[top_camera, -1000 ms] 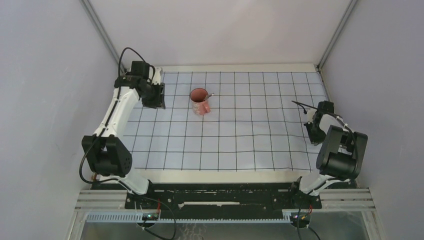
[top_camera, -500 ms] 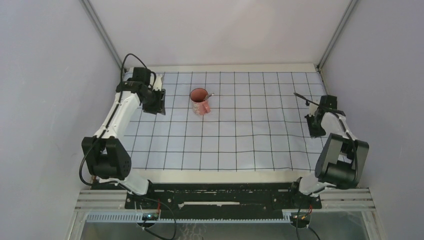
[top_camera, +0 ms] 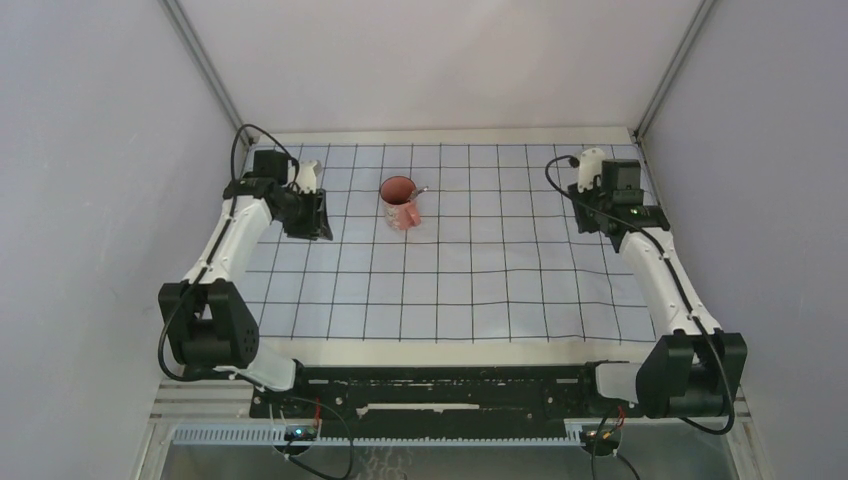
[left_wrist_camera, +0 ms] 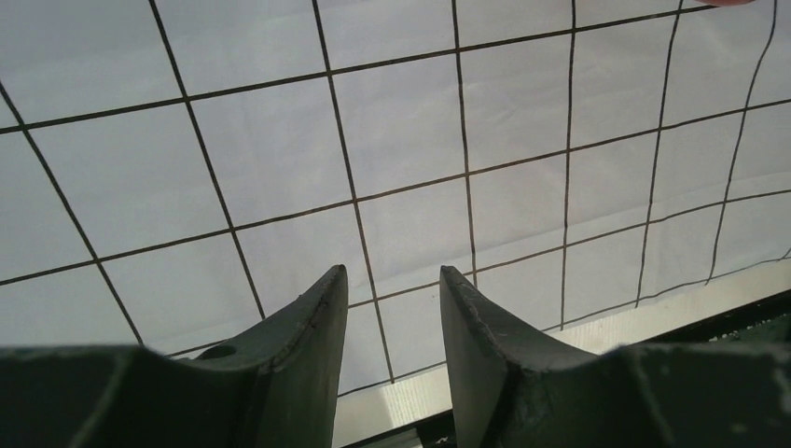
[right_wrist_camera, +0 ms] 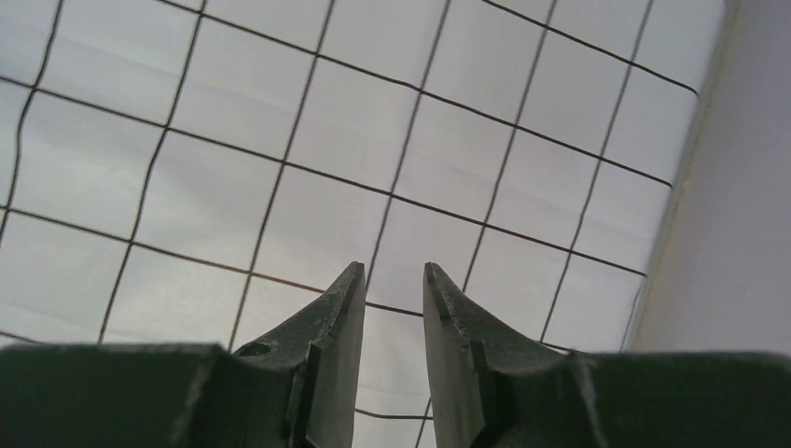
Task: Set the dinner table for one person
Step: Adjust the napkin at the center of the board, then pick up the spoon from the napkin.
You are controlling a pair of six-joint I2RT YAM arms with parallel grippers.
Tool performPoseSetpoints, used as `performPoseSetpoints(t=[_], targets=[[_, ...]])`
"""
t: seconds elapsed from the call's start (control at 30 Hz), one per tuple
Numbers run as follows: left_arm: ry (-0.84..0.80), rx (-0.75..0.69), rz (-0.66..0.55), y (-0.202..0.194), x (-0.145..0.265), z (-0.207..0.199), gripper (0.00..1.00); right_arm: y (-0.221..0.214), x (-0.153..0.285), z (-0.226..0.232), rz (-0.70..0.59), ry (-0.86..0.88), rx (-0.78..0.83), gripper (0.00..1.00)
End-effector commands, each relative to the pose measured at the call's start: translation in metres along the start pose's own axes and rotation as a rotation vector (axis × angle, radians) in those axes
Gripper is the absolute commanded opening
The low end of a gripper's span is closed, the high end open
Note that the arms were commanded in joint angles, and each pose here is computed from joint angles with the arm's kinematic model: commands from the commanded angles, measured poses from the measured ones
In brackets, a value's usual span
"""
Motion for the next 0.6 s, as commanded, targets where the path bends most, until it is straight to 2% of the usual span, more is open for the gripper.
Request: performPoseSetpoints(t=[0.0,0.2,0.33,0.4,0.47,0.5,0.53,0.57], targets=[[-0.106,-0.043,-0.055,0.005,0.008,-0.017,0.45,0.013,0.011,0.011,-0.024,-0.005,0.004,0.38],[-0.122,-0.125,-0.125,0.014,0.016,-0.030,0.46,0.010,0.013,0.023,0.019,-0.010,0.041,0.42],[-0.216,-0.210,-0.161,0.028,0.025,-0.063,0.48,-0.002,0.010,0.020,0.043,-0.027,0.026,0.43],[-0.253,-0.252,-0.223,0.044,0.031,-0.083,0.50,-0.005,0.010,0.017,0.029,-0.036,0.015,0.43],[-0.286,-0.343,-0.269,0.056,0.033,-0.107,0.61,-0.009,0.009,0.016,0.037,-0.049,0.013,0.43],[-0.304,-0.392,-0.284,0.061,0.032,-0.118,0.70,-0.011,0.009,0.015,0.042,-0.052,0.010,0.43],[-0.327,-0.440,-0.290,0.062,0.031,-0.129,0.89,-0.013,0.008,0.016,0.050,-0.050,0.010,0.43],[-0.347,-0.466,-0.291,0.064,0.028,-0.139,0.97,-0.014,0.008,0.016,0.058,-0.049,0.007,0.43]])
Point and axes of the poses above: each gripper's point midway between its finger pads, its own x axis back along the fingers, its own z axis along the line the jaws close on, y = z × x, the point moved 3 cm from there along x, back along the fingers, and after that the axes turned 14 degrees about x, right-handed, at the moved point
